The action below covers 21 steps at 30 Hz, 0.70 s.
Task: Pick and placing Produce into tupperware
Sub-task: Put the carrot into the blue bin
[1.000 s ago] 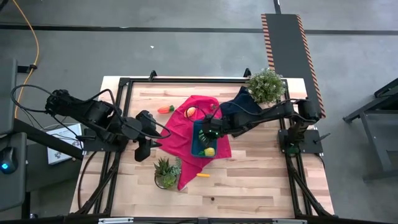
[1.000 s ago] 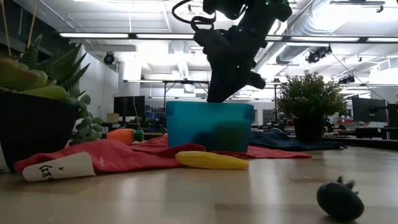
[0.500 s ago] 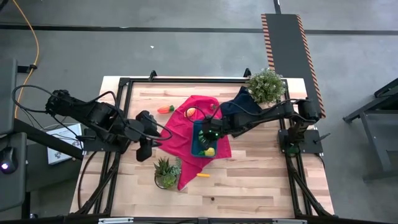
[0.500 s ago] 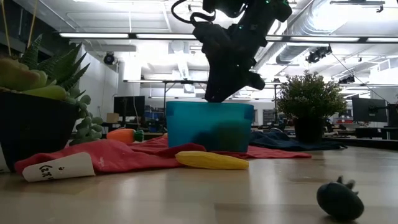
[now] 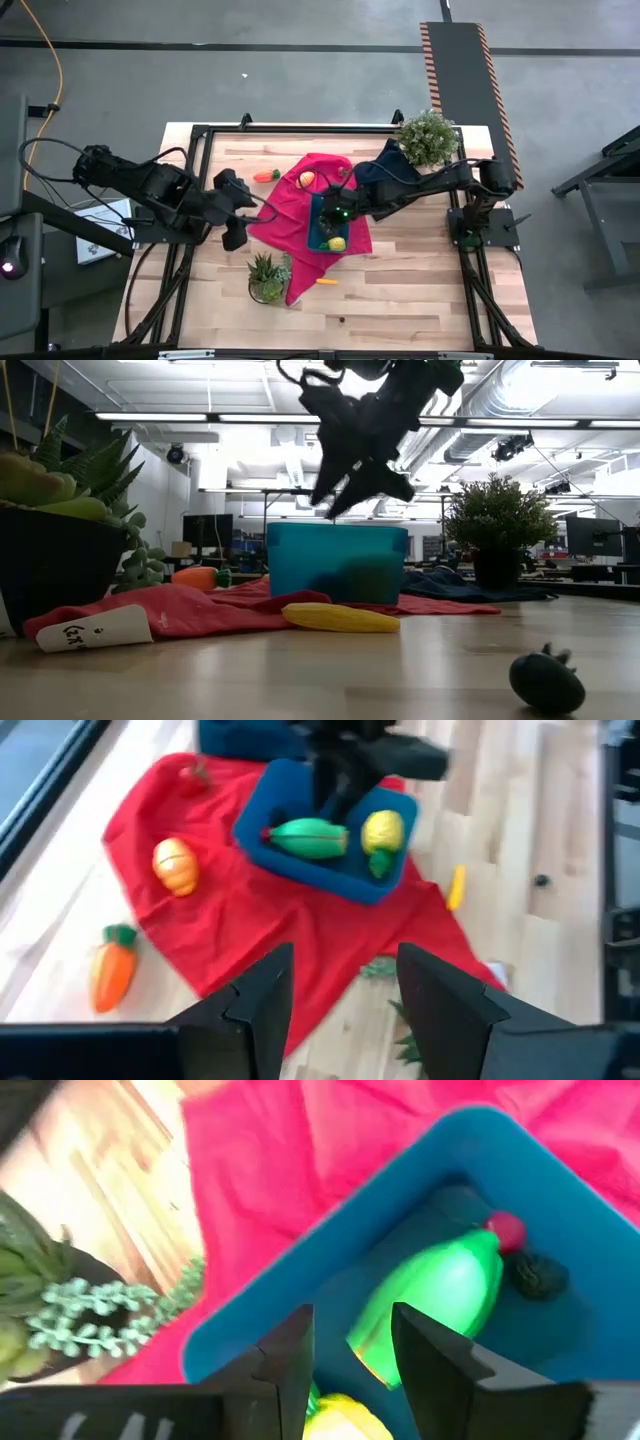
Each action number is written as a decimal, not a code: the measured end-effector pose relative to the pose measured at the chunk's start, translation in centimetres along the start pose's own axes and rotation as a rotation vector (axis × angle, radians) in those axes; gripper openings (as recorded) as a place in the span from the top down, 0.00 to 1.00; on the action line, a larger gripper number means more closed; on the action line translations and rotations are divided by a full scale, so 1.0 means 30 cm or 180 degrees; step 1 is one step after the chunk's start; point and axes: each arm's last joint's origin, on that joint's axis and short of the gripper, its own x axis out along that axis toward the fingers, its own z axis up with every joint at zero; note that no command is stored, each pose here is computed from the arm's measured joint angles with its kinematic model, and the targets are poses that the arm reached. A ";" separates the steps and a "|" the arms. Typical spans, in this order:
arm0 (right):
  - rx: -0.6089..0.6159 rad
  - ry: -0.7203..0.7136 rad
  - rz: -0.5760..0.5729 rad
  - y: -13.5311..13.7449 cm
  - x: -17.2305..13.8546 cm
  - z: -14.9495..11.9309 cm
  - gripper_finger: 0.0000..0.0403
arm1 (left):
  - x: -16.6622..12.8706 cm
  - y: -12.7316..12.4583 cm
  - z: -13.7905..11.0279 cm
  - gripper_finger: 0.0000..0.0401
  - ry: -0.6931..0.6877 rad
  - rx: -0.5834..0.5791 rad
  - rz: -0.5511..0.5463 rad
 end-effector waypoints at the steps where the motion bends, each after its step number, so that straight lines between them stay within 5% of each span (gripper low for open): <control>1: -0.0014 -0.0057 0.0057 0.006 -0.005 0.006 0.68 | 0.006 0.016 0.005 0.59 0.0040 -0.0050 0.0048; 7: -0.0275 -0.0540 0.0332 0.055 -0.097 0.040 0.68 | 0.042 0.146 0.042 0.59 0.0233 -0.0290 0.0399; 21: -0.0826 -0.1634 0.0270 0.047 -0.442 0.112 0.68 | 0.176 0.406 0.117 0.59 0.0649 -0.0355 0.0698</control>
